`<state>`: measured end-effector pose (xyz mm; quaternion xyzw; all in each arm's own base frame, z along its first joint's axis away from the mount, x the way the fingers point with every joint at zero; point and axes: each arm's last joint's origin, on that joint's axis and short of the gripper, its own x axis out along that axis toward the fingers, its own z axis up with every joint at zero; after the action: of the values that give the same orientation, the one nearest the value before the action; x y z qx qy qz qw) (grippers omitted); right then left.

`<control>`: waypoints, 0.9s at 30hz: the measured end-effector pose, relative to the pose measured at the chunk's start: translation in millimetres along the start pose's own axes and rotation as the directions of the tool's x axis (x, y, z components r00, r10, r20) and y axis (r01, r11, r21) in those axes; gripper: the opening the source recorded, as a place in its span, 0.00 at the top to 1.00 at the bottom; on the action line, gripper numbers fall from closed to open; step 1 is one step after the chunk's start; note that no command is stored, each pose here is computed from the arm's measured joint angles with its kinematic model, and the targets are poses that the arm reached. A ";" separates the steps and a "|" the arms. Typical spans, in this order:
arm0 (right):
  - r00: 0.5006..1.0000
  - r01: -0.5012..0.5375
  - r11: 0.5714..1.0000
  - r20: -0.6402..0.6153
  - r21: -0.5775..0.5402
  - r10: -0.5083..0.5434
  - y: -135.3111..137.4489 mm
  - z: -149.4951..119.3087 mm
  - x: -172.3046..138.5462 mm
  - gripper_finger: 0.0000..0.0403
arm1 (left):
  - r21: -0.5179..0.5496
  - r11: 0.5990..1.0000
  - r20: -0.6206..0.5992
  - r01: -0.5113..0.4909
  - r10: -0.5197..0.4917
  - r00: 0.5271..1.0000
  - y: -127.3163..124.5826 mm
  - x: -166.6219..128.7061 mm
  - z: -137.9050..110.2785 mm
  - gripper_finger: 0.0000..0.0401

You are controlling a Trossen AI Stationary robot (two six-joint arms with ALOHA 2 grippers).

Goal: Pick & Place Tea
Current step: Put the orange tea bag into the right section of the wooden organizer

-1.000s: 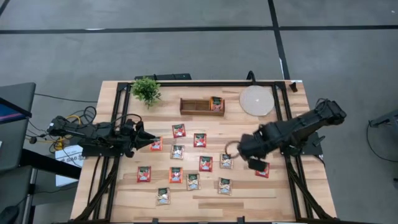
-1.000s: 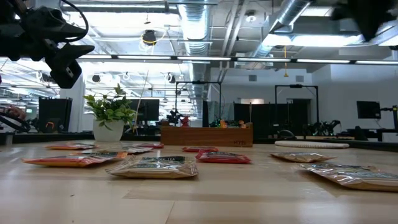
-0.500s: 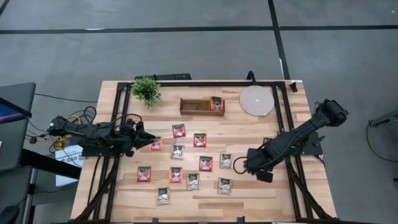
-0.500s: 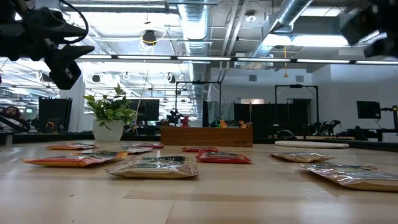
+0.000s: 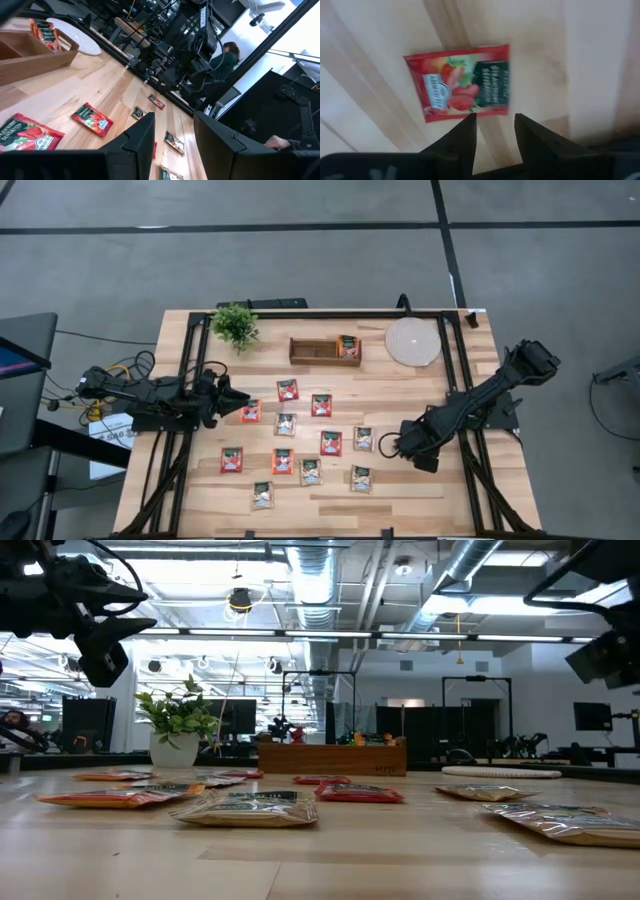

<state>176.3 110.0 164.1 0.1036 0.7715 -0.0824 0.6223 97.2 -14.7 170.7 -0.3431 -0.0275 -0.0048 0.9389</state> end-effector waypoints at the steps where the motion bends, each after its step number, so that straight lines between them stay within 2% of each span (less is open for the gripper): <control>1: 1.000 -0.007 1.000 0.001 0.006 0.007 0.2 0.2 0.9 0.68 | -0.001 1.000 0.000 0.000 0.000 1.000 0.0 0.0 0.0 0.68; 6: 0.999 -0.032 0.999 0.024 0.033 0.031 2.3 2.3 0.8 0.68 | -0.001 1.000 0.006 -0.007 0.007 1.000 0.2 0.0 0.2 0.68; 9: 0.991 -0.104 0.994 0.092 0.020 0.102 7.1 7.9 -2.2 0.68 | -0.001 1.000 0.011 -0.013 0.013 1.000 0.3 0.0 0.4 0.68; 13: 0.950 -0.231 0.973 0.215 -0.004 0.226 14.9 24.9 -9.7 0.69 | -0.001 1.000 0.016 -0.019 0.019 1.000 0.6 0.0 0.4 0.68; 18: 0.861 -0.342 0.935 0.368 -0.093 0.351 16.7 50.1 -24.7 0.70 | -0.001 0.999 0.033 -0.039 0.039 0.999 1.2 -0.1 0.9 0.68; 21: 0.823 -0.364 0.924 0.424 -0.116 0.377 11.3 61.5 -30.9 0.71 | -0.002 0.998 0.047 -0.056 0.056 0.997 1.6 -0.1 1.4 0.68; 27: 0.803 -0.357 0.926 0.467 -0.123 0.371 -3.1 74.2 -34.8 0.71 | 0.037 0.991 0.035 -0.131 0.129 0.991 1.4 1.5 3.3 0.68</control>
<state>252.6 86.1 182.4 0.2167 0.5590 0.0267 0.7999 98.6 -11.5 172.4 -0.3258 -0.0205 0.0626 0.9431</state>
